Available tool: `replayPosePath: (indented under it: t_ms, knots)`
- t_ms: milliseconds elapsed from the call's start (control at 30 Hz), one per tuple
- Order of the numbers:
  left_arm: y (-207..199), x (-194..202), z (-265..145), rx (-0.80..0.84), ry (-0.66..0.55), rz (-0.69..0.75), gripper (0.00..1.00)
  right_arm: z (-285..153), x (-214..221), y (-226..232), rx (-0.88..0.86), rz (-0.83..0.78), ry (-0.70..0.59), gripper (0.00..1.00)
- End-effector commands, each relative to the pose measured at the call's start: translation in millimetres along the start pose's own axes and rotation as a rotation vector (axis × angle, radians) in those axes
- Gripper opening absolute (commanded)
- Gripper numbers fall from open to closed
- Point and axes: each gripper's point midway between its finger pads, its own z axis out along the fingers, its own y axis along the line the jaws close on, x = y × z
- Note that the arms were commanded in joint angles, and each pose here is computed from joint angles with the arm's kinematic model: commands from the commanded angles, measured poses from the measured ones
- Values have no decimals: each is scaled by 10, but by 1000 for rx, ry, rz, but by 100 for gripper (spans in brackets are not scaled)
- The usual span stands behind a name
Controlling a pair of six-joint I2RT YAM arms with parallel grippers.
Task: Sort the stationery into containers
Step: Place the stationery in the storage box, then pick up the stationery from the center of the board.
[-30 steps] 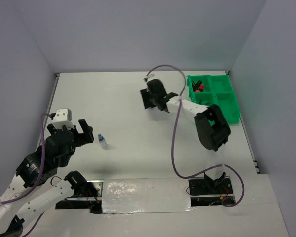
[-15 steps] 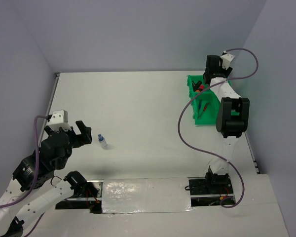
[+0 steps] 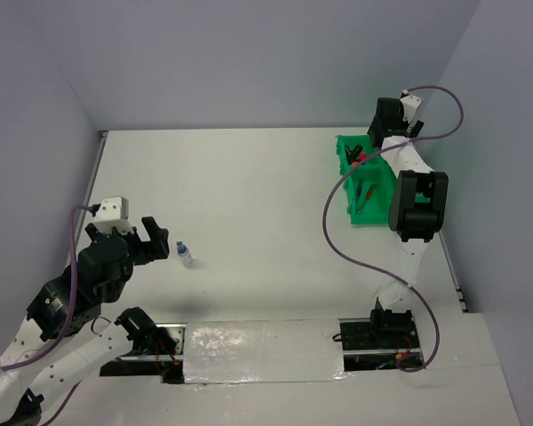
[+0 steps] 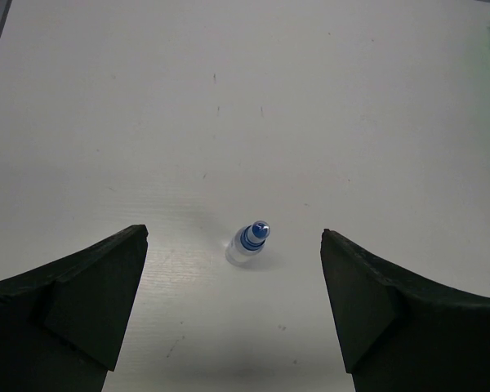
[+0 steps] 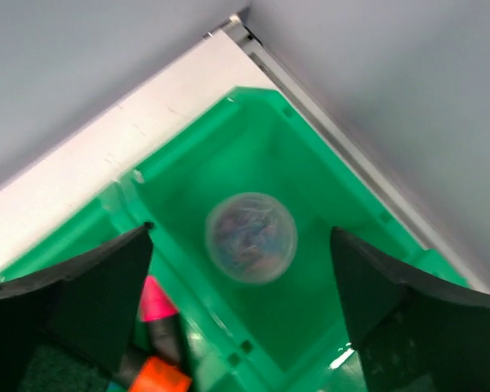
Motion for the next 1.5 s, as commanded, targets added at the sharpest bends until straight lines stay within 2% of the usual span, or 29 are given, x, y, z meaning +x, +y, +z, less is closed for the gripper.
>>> replayPosePath:
  t_ms: [0, 133, 200, 233, 300, 333, 367, 400, 433, 500, 533, 567, 600, 633, 667, 700, 767, 867, 967, 1033, 1367, 1467]
  knots:
    - [-53, -73, 7, 25, -29, -4, 99, -121, -397, 50, -19, 51, -55, 100]
    - [-48, -76, 8, 22, -29, -3, 99, -298, -689, 82, -52, 87, -86, 100]
    - [-41, -74, 5, 18, -29, -7, 99, -420, -696, 137, -78, 81, -50, 100]
    - [-31, -81, 1, 15, -33, -11, 99, -510, -710, 220, -122, 81, -41, 100]
    - [20, -89, -2, -12, -40, -18, 99, -978, -652, 648, -390, 77, 13, 100]
    - [62, -107, -9, -36, -46, -29, 99, -1357, -540, 1003, -558, 53, 44, 100]
    - [111, -116, -13, -67, -52, -58, 99, -1722, -148, 1248, -740, -2, 143, 100]
    - [221, -149, -21, -128, -73, -70, 99, -2174, -272, 1331, -821, -20, 87, 100]
    - [317, -135, -40, -177, -68, -76, 99, -2784, 0, 1654, -928, -132, 72, 100]
    - [431, -142, -69, -241, -80, -121, 99, -3332, 428, 1785, -981, -255, 28, 100]
    - [531, -157, -103, -288, -92, -129, 99, -4035, 642, 1950, -1129, -342, -14, 100]
    - [569, -164, -118, -308, -101, -154, 99, -4245, 988, 1936, -1167, -397, -1, 100]
    - [609, -175, -138, -326, -110, -166, 99, -4508, 965, 2011, -1219, -382, -104, 100]
    - [667, -179, -159, -352, -118, -174, 99, -5107, 1108, 2012, -1361, -398, -157, 100]
    - [683, -182, -166, -358, -121, -181, 99, -5242, 1410, 1943, -1412, -453, -165, 100]
    - [684, -191, -166, -356, -124, -182, 99, -5476, 1433, 1953, -1476, -471, -257, 100]
    - [670, -193, -150, -346, -123, -177, 99, -5904, 1782, 1871, -1598, -528, -306, 100]
    - [662, -187, -137, -345, -117, -170, 99, -6050, 2178, 1890, -1670, -609, -290, 100]
    - [650, -189, -134, -336, -116, -169, 99, -6064, 2322, 1969, -1692, -614, -298, 100]
    - [652, -198, -144, -333, -121, -174, 99, -6172, 2291, 2056, -1736, -593, -319, 100]
    - [650, -194, -155, -322, -125, -177, 99, -6481, 2747, 2423, -1917, -619, -208, 96]
    - [620, -201, -137, -308, -123, -166, 99, -6499, 2770, 2501, -1910, -602, -190, 91]
